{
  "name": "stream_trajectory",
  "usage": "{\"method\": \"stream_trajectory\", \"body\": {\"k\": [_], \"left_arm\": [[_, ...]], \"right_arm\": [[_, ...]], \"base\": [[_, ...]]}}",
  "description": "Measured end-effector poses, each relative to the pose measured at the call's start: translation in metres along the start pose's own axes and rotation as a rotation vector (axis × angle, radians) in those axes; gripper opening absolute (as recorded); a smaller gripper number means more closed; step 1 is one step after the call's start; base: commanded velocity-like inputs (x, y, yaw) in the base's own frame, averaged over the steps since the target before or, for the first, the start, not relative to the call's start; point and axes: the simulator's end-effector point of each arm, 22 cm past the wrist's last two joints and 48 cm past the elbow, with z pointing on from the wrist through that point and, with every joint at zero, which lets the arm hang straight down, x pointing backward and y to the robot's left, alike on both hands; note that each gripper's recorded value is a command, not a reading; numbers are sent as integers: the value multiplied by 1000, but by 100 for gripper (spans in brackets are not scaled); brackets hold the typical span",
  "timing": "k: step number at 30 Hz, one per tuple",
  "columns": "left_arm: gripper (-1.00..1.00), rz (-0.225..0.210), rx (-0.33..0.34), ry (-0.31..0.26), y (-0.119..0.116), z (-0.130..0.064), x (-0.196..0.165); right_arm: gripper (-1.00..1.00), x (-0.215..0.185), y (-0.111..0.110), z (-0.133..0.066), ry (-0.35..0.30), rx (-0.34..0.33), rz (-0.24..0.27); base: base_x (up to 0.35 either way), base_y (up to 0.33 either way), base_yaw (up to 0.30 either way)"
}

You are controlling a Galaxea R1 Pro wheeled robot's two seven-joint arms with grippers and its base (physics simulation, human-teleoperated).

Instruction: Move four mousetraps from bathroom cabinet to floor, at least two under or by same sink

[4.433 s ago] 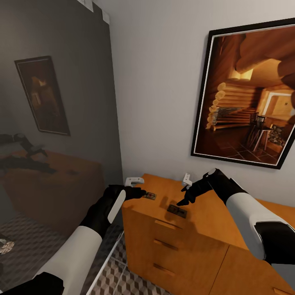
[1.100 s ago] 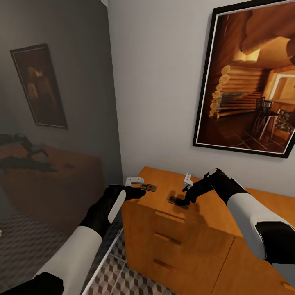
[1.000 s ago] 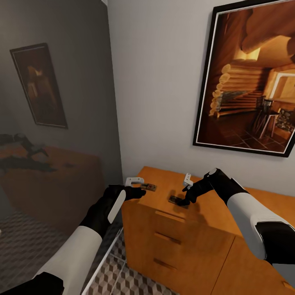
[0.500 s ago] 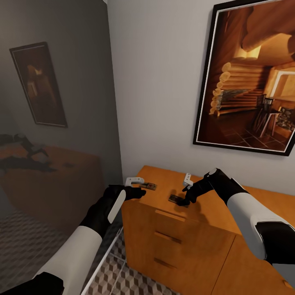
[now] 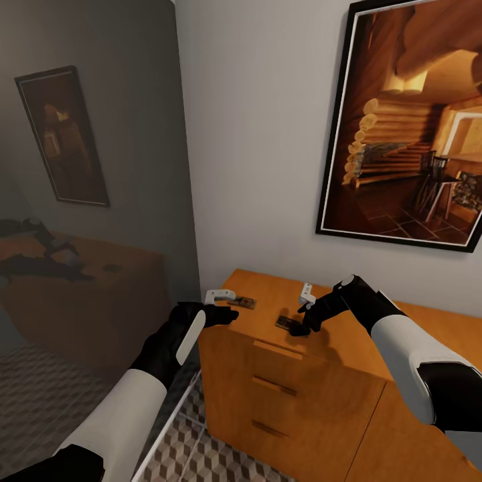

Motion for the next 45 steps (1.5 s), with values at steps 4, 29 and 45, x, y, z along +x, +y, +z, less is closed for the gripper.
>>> {"method": "stream_trajectory", "body": {"k": [4, 29, 45], "left_arm": [[100, 0, 0, 0, 0, 1, 1], [100, 1, 0, 0, 2, 6, 7], [100, 1, 0, 0, 2, 6, 7]], "right_arm": [[100, 1, 0, 1, 0, 0, 0], [100, 7, 0, 7, 2, 2, 1], [100, 7, 0, 7, 2, 2, 2]], "base": [[0, 0, 0], [0, 0, 0], [0, 0, 0]]}}
